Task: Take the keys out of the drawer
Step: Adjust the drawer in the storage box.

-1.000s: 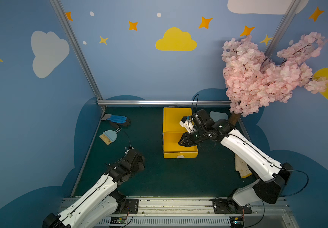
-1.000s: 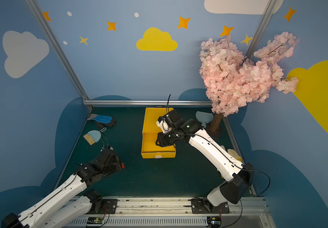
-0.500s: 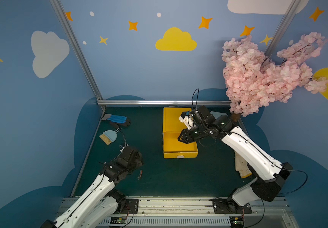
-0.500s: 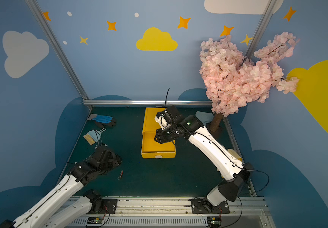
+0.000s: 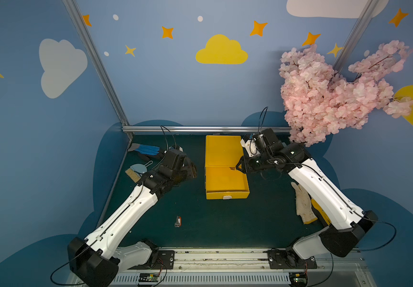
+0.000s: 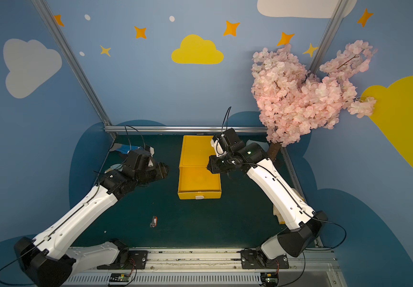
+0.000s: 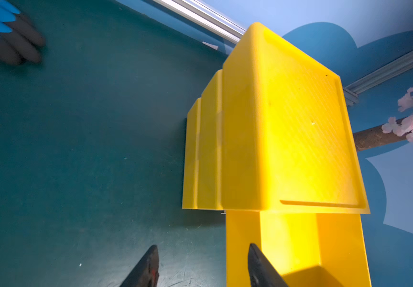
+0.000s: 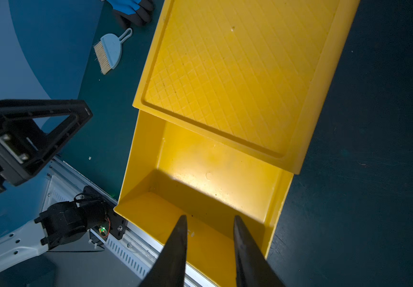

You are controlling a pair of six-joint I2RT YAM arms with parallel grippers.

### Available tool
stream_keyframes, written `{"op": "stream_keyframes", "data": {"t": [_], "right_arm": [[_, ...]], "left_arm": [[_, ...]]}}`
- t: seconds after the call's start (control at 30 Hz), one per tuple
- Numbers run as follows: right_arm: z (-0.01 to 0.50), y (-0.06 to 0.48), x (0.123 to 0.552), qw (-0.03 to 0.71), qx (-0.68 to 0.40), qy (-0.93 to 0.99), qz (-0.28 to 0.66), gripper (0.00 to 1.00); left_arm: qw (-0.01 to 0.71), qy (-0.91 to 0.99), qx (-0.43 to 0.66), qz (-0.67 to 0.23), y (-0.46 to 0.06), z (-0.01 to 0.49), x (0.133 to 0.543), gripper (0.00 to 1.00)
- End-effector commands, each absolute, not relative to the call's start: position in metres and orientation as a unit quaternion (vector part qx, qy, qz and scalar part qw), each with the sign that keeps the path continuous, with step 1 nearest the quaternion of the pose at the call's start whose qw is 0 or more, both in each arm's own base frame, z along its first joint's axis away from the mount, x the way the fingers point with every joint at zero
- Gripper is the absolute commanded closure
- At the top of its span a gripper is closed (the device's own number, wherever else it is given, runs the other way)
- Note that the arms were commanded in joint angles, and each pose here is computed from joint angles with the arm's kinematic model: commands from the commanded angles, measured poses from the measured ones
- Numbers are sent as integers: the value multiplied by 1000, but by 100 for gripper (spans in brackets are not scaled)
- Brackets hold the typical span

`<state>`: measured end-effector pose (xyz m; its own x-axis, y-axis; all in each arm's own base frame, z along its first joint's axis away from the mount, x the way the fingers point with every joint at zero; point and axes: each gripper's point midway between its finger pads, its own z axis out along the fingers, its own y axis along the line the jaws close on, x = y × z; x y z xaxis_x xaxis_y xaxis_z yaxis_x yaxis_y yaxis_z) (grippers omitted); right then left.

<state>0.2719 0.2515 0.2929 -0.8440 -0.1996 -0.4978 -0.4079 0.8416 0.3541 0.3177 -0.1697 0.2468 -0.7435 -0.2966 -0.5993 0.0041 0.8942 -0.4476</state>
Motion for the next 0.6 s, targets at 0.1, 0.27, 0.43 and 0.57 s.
{"op": "stream_keyframes", "data": {"t": [0.1, 0.27, 0.43, 0.57], "right_arm": [[272, 260, 256, 193, -210, 935, 209, 73], [253, 282, 235, 143, -249, 929, 234, 73], [235, 284, 218, 83, -257, 937, 220, 73], [226, 290, 202, 50, -279, 933, 221, 75]], "left_arm": [[356, 900, -38, -250, -196, 265, 337, 42], [350, 899, -36, -261, -204, 261, 344, 42], [345, 901, -39, -262, -207, 258, 348, 41], [343, 900, -42, -265, -208, 256, 349, 41]]}}
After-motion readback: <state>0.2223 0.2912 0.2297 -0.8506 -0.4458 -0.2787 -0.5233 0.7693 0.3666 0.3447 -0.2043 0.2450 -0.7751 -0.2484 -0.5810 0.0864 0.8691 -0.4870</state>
